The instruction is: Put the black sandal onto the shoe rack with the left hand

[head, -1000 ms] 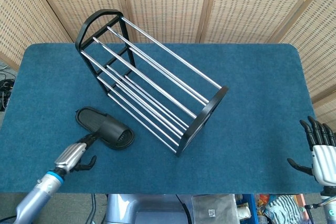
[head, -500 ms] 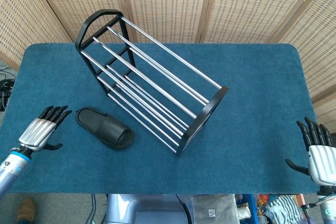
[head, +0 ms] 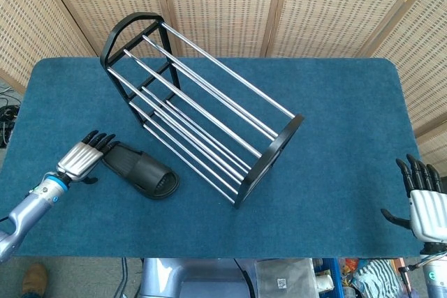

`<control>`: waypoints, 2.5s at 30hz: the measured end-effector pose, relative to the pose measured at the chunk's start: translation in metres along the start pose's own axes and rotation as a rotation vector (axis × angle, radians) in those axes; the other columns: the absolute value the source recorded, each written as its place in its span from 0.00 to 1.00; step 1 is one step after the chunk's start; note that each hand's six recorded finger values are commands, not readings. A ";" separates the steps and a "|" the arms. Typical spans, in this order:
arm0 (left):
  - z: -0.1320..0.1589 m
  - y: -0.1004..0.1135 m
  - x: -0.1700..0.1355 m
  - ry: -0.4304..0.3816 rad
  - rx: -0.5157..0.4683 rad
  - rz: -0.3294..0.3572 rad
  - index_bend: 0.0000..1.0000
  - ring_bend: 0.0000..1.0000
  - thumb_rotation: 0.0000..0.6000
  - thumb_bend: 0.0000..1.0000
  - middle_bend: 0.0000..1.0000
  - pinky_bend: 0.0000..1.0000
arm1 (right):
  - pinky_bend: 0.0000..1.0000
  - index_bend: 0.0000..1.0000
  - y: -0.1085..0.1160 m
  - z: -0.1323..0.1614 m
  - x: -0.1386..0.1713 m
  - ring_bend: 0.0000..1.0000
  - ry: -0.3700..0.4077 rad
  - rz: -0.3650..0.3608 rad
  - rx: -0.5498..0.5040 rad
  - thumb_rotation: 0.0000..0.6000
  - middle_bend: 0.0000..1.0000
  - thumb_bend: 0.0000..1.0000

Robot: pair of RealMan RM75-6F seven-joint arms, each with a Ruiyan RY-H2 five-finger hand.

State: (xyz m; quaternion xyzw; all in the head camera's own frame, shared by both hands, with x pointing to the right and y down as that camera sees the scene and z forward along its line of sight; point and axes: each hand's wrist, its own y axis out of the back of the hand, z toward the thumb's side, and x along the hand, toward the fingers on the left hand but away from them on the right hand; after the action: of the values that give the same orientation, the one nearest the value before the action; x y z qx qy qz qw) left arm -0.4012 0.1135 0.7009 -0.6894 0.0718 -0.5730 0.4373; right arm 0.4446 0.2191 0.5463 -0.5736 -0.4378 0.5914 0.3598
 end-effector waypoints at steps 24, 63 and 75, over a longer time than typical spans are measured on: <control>0.026 0.000 0.040 0.015 0.065 -0.096 0.00 0.00 1.00 0.19 0.00 0.00 | 0.00 0.00 0.002 -0.004 -0.001 0.00 -0.018 -0.010 0.003 1.00 0.00 0.00; 0.003 0.007 -0.021 0.081 -0.095 -0.009 0.52 0.37 1.00 0.31 0.43 0.40 | 0.00 0.00 0.004 -0.001 0.002 0.00 0.000 0.000 -0.015 1.00 0.00 0.00; -0.033 0.048 -0.092 0.169 -0.147 0.109 0.60 0.45 1.00 0.48 0.50 0.47 | 0.00 0.00 0.006 0.001 0.005 0.00 0.012 -0.003 -0.026 1.00 0.00 0.00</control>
State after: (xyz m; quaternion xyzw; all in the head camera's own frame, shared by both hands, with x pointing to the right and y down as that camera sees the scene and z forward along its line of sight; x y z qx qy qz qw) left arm -0.4413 0.1225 0.5998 -0.6639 0.1875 -0.5977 0.4084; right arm 0.4434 0.2210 0.5385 -0.5813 -0.4443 0.5817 0.3556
